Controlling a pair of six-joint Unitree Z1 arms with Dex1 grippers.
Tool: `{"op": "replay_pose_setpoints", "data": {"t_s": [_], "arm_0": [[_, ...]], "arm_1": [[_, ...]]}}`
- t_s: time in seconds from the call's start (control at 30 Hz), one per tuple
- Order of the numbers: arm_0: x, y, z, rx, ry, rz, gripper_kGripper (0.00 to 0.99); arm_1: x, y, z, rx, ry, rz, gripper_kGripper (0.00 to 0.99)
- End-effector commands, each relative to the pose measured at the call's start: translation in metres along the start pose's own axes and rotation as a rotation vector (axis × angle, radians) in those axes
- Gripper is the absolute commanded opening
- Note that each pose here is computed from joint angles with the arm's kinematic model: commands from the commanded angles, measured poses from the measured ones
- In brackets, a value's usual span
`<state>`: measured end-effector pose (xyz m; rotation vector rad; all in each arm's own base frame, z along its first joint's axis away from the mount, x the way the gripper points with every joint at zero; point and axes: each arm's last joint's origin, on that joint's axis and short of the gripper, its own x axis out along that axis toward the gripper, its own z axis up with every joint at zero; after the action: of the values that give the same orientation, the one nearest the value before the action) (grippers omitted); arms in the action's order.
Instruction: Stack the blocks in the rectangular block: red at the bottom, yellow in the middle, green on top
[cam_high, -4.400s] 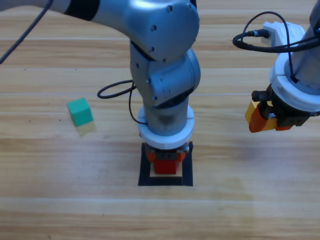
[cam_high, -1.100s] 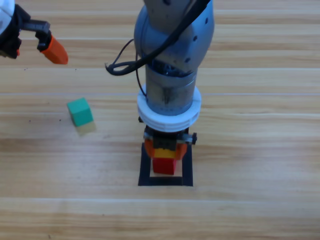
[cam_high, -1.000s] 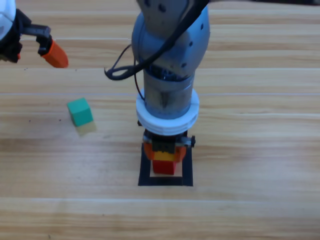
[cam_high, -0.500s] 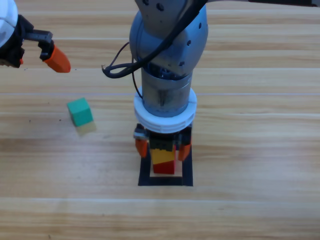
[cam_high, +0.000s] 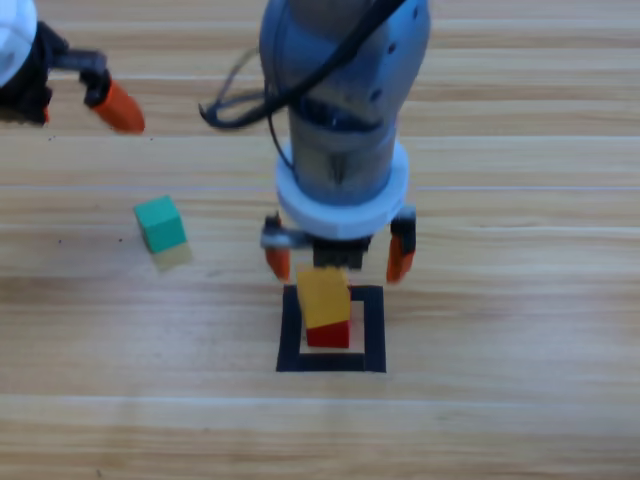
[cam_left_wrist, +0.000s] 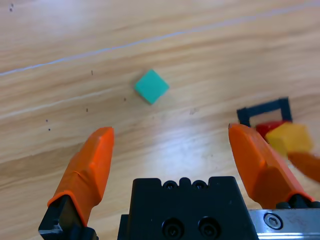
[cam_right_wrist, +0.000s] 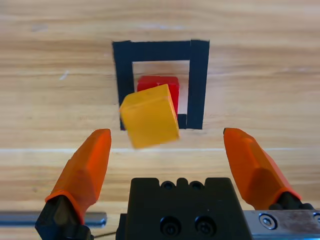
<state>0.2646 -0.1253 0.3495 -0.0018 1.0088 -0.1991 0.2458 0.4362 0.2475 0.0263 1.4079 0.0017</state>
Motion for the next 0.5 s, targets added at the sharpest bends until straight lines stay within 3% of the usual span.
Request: {"op": "replay_pose_setpoints", "data": {"t_s": [0.03,0.27,0.43,0.5], "arm_0": [[0.057,0.009,0.031,-0.149,0.083,0.055,0.971],[0.109,0.007,0.043,-0.351,0.214,0.156,0.962],[0.123,0.007,0.042,-0.467,0.253,0.199,0.959],[0.129,0.006,0.042,-0.497,0.264,0.211,0.959]], "arm_1": [[-0.117,-0.031,-0.033,-0.133,-0.159,0.154,0.990],[-0.143,-0.081,-0.049,-0.203,-0.212,0.166,0.990],[-0.122,-0.154,-0.063,-0.207,-0.250,0.296,0.990],[-0.113,-0.172,-0.064,-0.220,-0.239,0.296,0.990]]}}
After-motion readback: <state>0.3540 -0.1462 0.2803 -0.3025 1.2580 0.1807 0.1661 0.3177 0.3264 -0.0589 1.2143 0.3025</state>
